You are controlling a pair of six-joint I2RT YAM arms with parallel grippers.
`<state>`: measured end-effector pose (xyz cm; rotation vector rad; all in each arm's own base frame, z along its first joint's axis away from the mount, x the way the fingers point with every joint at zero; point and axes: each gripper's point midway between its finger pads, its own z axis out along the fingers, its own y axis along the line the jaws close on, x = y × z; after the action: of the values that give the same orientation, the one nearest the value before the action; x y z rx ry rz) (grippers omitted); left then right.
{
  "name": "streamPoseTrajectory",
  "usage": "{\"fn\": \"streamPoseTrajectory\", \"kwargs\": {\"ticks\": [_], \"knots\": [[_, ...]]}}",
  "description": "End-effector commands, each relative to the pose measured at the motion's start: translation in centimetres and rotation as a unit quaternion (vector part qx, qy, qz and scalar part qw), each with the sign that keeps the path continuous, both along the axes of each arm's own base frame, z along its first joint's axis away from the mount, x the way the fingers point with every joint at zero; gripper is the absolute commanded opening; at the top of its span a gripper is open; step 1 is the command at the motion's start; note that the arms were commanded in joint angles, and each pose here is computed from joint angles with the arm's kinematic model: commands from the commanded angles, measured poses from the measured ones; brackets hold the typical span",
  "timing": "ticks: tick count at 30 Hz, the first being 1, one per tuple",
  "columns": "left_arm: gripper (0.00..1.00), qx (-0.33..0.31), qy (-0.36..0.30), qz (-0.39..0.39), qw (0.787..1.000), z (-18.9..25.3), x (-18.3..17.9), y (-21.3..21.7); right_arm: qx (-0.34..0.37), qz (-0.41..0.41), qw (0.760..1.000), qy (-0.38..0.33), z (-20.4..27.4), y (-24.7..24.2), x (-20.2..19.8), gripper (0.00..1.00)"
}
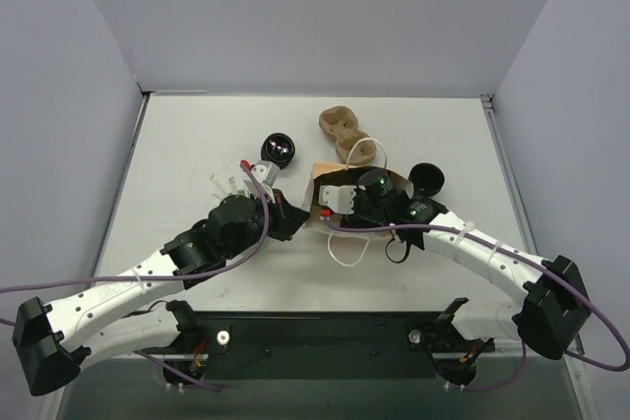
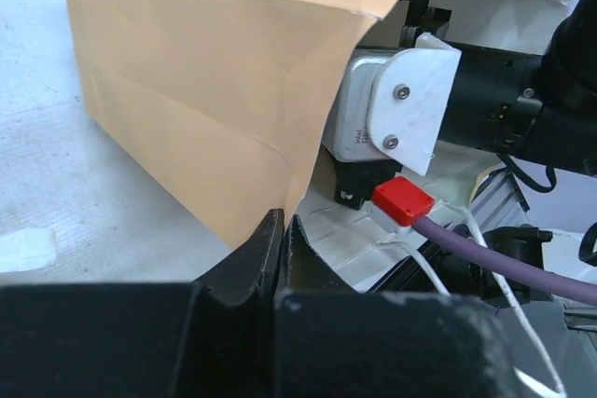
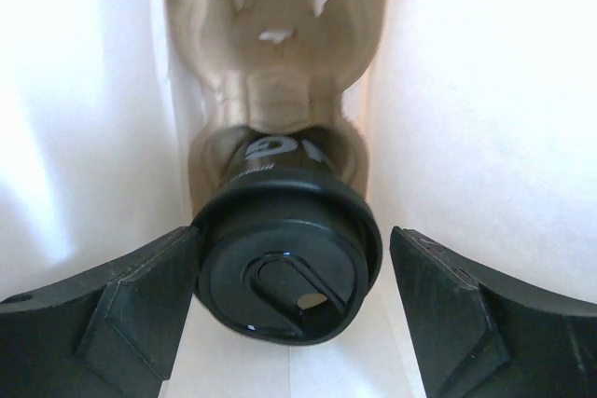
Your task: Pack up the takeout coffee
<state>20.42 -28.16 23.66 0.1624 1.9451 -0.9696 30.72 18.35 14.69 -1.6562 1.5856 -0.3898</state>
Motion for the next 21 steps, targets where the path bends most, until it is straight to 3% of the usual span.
{"fn": "streamPoseTrajectory", "kwargs": {"ticks": [1,21], "knots": [[0.00,-0.025,-0.025,-0.020,0.999,3.5,0.0,-0.9,0.008,-0.004,1.000,0.028,1.8,-0.8,-1.5,0.84],[0.00,0.014,-0.017,-0.023,0.999,5.1,-0.2,-0.4,0.050,0.011,0.994,0.100,3.7,-0.7,-5.2,0.79]]}}
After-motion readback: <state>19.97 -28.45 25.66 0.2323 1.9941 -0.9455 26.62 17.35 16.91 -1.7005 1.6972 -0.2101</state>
